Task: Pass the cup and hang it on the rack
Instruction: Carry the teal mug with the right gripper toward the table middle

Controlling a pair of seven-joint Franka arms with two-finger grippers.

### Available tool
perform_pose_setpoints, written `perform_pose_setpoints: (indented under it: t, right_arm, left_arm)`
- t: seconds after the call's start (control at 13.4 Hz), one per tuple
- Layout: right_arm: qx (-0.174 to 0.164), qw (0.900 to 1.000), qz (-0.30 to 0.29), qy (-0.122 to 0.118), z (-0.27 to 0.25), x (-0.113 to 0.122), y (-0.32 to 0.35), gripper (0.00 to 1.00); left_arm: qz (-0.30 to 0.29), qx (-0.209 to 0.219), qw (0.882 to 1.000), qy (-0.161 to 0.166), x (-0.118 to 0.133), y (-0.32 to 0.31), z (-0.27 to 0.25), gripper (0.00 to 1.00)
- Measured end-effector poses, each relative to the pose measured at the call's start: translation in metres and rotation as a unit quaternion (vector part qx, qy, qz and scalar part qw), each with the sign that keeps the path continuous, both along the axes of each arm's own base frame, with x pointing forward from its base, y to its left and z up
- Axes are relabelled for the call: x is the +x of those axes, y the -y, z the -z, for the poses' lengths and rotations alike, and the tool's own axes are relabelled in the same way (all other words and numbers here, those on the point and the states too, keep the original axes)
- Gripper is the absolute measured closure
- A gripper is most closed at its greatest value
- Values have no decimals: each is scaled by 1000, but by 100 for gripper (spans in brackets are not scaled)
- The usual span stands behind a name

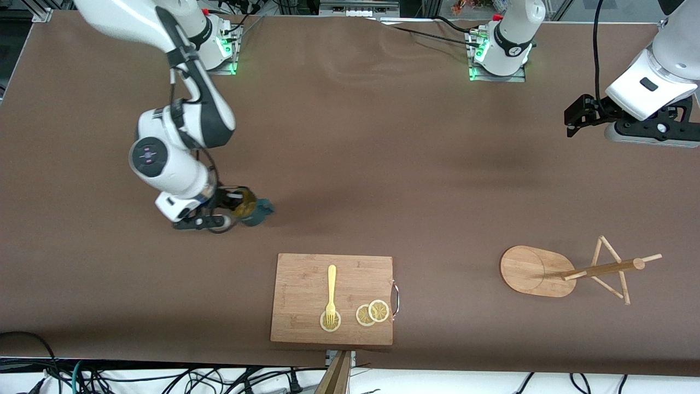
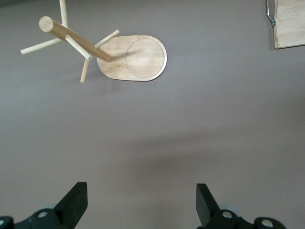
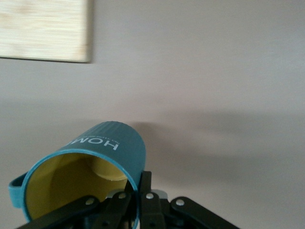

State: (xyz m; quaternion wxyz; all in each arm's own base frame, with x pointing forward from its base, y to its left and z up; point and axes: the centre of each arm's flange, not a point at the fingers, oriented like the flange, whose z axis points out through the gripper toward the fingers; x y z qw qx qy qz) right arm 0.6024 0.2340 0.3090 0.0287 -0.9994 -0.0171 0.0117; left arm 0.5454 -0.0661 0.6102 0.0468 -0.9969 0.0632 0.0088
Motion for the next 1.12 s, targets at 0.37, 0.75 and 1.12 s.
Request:
perform_pose_setpoints:
  t: [0.37, 0.75, 1.12]
  right_arm:
    - [-3, 999, 47, -15, -9, -55, -162, 96]
    - [12, 996, 83, -28, 20, -119, -316, 96]
    - [29, 995, 89, -22, 50, -188, -400, 96]
  left_arm:
    - [-1, 0, 1000, -3, 0, -1, 0, 0]
    - [-3, 1, 1000, -8, 1, -3, 4, 0]
    - [-3, 1, 1000, -15, 3, -3, 11, 0]
